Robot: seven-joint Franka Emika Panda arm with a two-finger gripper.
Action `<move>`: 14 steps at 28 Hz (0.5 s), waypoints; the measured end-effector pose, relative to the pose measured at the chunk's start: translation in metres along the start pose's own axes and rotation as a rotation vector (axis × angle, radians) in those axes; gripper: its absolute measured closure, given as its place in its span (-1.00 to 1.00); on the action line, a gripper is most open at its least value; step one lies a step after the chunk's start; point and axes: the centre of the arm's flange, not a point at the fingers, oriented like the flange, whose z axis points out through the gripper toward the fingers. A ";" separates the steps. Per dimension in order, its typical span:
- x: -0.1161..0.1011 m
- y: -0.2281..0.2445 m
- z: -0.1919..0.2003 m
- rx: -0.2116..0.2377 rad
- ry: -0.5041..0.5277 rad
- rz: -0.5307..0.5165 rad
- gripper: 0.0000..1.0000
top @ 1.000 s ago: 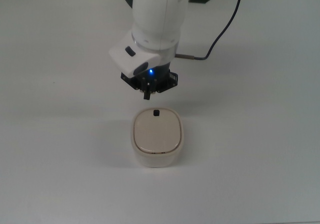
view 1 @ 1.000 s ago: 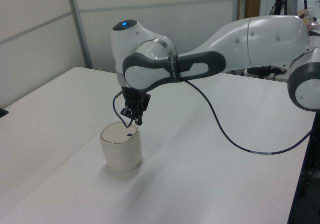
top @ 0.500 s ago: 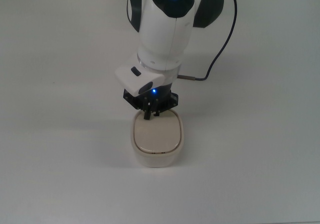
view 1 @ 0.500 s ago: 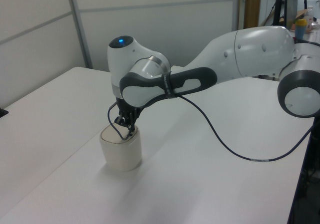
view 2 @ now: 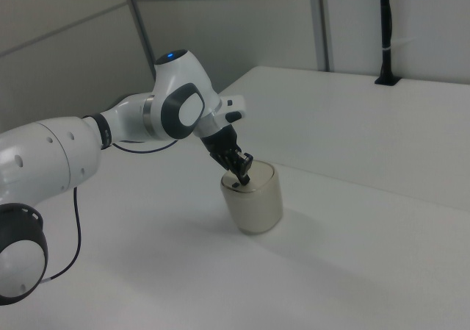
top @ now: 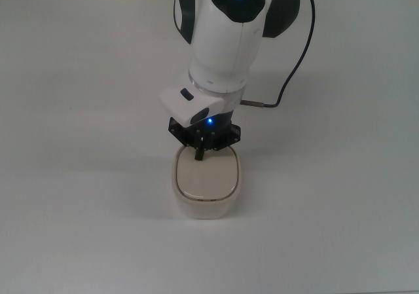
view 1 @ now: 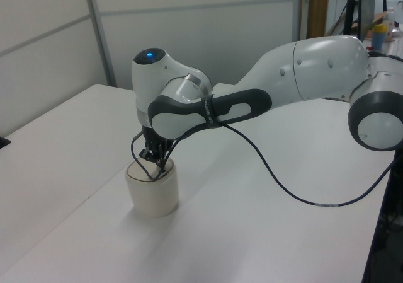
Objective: Open the trash can
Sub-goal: 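Lift the gripper upward, flipping the lid open on its hinge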
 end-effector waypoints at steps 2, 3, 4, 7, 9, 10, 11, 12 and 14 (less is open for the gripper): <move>0.002 0.000 -0.006 0.003 0.012 0.006 0.95; 0.003 0.000 -0.010 0.005 0.018 0.009 0.95; 0.005 0.000 -0.015 0.008 0.027 0.013 0.84; 0.008 0.004 -0.035 0.026 0.055 0.031 0.64; 0.008 0.008 -0.053 0.043 0.071 0.044 0.49; 0.008 0.011 -0.060 0.046 0.071 0.048 0.43; 0.007 0.014 -0.067 0.048 0.070 0.052 0.36; 0.005 0.016 -0.074 0.048 0.068 0.056 0.29; 0.002 0.023 -0.089 0.047 0.060 0.063 0.08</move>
